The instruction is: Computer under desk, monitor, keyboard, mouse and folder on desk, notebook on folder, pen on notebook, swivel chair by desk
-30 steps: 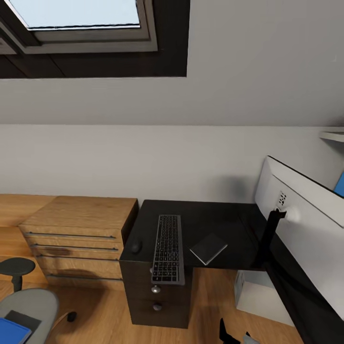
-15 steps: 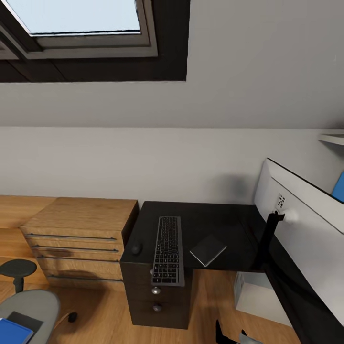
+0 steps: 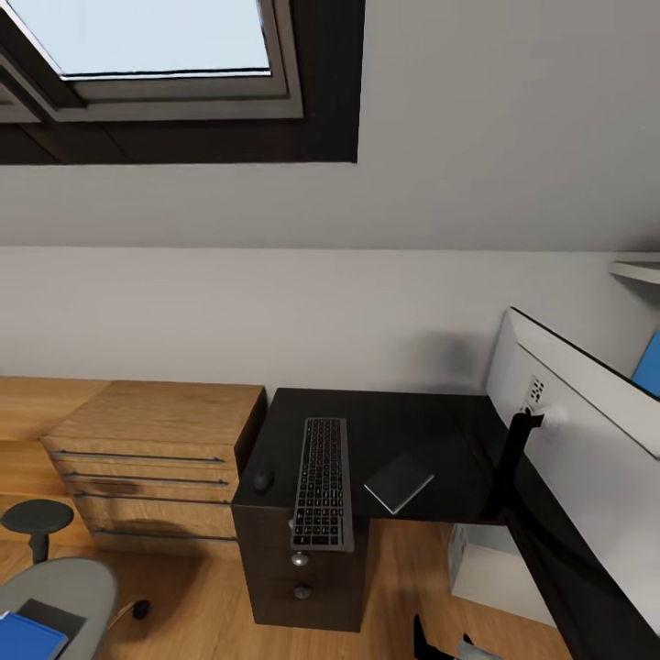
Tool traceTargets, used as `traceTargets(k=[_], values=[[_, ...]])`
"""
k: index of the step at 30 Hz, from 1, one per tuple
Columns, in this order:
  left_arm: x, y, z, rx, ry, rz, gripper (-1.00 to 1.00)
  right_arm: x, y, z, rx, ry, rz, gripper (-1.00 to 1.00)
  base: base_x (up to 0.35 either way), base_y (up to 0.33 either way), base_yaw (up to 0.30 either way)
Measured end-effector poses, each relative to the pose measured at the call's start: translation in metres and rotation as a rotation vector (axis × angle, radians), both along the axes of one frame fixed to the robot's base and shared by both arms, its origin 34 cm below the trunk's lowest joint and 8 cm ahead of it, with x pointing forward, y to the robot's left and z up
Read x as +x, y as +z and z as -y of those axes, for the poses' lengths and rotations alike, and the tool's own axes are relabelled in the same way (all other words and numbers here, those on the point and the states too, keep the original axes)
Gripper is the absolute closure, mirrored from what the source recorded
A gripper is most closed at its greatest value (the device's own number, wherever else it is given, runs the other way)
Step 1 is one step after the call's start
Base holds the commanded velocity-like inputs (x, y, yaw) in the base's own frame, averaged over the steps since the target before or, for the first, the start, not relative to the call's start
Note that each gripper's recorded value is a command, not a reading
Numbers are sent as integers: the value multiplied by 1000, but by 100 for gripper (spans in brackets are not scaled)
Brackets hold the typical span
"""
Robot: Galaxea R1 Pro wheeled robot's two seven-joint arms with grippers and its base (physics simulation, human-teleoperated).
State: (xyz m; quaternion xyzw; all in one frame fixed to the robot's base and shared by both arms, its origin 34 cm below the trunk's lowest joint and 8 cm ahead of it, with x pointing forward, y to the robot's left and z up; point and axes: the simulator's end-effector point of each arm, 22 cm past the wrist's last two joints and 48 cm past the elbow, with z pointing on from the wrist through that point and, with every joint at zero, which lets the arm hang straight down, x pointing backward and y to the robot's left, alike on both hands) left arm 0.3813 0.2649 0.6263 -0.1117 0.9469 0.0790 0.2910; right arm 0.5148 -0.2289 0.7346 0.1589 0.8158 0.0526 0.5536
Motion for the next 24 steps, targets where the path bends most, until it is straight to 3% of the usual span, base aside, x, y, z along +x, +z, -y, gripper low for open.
traceTargets(k=[24], values=[[-8,23,-1,1,0,-1,-100,-7,23,-1,3,-3,2,-100,0,0,0]])
